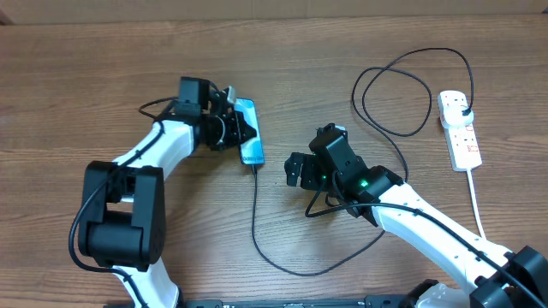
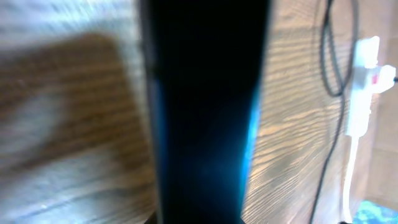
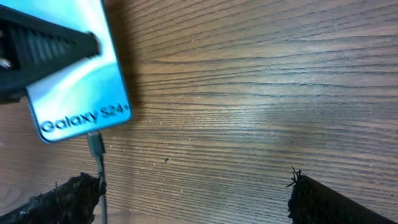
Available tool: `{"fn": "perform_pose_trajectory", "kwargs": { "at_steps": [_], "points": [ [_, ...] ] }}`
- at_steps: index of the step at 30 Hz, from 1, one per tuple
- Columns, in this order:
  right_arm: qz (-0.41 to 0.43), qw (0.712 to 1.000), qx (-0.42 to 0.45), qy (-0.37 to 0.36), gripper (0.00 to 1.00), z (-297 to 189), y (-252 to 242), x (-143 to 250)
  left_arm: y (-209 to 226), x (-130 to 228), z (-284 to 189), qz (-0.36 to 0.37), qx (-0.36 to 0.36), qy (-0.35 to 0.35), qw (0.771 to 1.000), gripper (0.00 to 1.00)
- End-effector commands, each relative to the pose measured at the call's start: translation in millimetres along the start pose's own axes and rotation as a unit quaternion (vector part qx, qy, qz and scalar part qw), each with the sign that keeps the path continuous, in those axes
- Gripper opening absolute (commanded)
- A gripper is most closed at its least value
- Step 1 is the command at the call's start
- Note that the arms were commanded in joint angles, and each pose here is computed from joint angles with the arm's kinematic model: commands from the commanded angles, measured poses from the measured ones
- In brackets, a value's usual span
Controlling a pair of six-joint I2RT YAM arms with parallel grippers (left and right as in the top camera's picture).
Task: Plug charger to phone and switch on socket
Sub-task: 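Lower the plugged-in phone toward the table with the left gripper, then lay the phone flat on the table with the left gripper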
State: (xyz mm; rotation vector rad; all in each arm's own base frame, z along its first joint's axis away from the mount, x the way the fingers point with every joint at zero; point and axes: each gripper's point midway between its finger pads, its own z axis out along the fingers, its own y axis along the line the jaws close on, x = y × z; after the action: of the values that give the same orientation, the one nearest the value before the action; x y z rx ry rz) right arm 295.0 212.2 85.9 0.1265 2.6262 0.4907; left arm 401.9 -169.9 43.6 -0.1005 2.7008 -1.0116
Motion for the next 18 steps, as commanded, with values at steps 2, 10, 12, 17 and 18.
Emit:
{"fn": "perform_pose_trajectory", "kwargs": {
  "at_steps": [2,10,12,17,18],
  "points": [
    [0.003,1.0,-0.008,-0.019,1.0,-7.4,6.4,-11.6,-9.5,8.2,6.9,0.012,-0.018,0.005,1.0,0.04],
    [0.003,1.0,-0.007,-0.018,1.0,-7.4,6.3,-11.5,-18.1,26.3,18.1,0.026,-0.036,0.028,0.999,0.04],
    [0.003,1.0,-0.008,-0.018,1.0,-7.4,6.4,-11.5,-17.6,27.0,19.4,0.02,-0.044,0.026,0.999,0.04],
    [0.003,1.0,-0.008,-0.019,1.0,-7.4,6.4,-11.6,-18.8,28.1,20.4,0.02,-0.044,0.027,0.998,0.05],
    [0.003,1.0,-0.008,-0.019,1.0,-7.4,6.4,-11.6,-17.8,27.5,20.3,0.02,-0.047,0.026,0.998,0.04]
  ]
}}
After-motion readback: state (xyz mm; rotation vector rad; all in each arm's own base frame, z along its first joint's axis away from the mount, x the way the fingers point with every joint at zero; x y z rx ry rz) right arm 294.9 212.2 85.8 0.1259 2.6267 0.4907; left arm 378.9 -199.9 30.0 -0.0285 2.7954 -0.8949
